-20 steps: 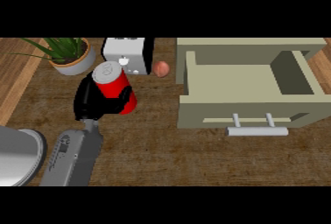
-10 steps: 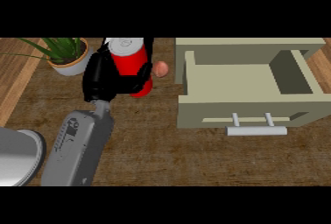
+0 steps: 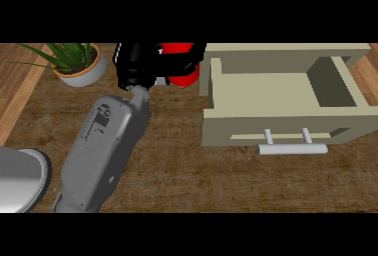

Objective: Pick up the can, place it into the drawer and close the drawer

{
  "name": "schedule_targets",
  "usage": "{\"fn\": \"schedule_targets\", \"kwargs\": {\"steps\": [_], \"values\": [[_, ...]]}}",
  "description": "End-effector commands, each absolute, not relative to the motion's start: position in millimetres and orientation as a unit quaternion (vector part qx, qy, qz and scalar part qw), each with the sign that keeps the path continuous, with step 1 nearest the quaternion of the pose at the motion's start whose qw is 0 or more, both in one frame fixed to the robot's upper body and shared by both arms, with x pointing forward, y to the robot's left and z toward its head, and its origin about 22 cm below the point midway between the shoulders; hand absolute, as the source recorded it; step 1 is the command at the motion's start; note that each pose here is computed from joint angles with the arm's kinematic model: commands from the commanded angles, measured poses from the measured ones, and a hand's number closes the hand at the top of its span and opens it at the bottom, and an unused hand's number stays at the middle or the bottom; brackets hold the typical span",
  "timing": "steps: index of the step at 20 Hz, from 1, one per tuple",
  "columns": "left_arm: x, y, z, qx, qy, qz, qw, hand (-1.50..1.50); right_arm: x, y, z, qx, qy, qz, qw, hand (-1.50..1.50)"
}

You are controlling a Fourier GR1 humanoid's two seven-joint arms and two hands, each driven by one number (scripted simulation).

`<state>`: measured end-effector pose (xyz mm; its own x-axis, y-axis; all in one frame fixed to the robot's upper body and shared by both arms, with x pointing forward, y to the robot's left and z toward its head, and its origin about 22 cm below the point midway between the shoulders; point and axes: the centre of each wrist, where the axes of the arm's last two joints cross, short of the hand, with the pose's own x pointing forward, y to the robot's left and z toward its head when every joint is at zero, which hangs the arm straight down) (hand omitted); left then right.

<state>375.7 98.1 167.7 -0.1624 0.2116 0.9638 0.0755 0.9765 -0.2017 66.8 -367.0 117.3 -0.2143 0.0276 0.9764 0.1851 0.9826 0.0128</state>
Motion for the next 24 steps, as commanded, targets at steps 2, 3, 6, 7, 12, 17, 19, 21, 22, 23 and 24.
{"fn": "schedule_targets", "kwargs": {"steps": [2, 3, 6, 7, 12, 17, 19, 21, 22, 23, 24], "values": [[391, 68, 196, -0.083, -0.760, 0.042, 0.643, 1.50, 70, -371, 108, -0.068, -0.774, -0.065, 0.626, -1.50], [374, 56, 187, -0.088, -0.761, 0.046, 0.641, 1.50, 61, -366, 122, -0.067, -0.777, -0.055, 0.623, -1.50], [392, 57, 206, -0.093, -0.763, 0.048, 0.638, 1.50, 71, -361, 114, -0.063, -0.778, -0.063, 0.621, -1.50], [403, 50, 202, -0.080, -0.762, 0.039, 0.641, 1.50, 60, -366, 115, -0.063, -0.780, -0.056, 0.620, -1.50], [395, 16, 202, -0.065, -0.766, 0.041, 0.638, 1.50, 75, -361, 119, -0.056, -0.784, -0.055, 0.616, -1.50], [410, 19, 205, -0.089, -0.755, 0.034, 0.648, 1.50, 67, -366, 126, -0.066, -0.781, -0.057, 0.619, -1.50], [402, 3, 218, -0.079, -0.754, 0.029, 0.652, 1.50, 65, -369, 117, -0.059, -0.779, -0.056, 0.622, -1.50], [414, 0, 224, -0.077, -0.752, 0.033, 0.654, 1.50, 79, -350, 137, -0.062, -0.783, -0.047, 0.617, -1.50], [412, -4, 229, -0.077, -0.750, 0.029, 0.656, 1.50, 82, -352, 123, -0.055, -0.785, -0.059, 0.614, -1.50], [415, 3, 203, -0.076, -0.750, 0.037, 0.656, 1.50, 83, -362, 127, -0.063, -0.785, -0.052, 0.614, -1.50], [413, -8, 221, -0.064, -0.758, 0.032, 0.649, 1.50, 74, -351, 121, -0.063, -0.777, -0.049, 0.624, -1.50]]}}
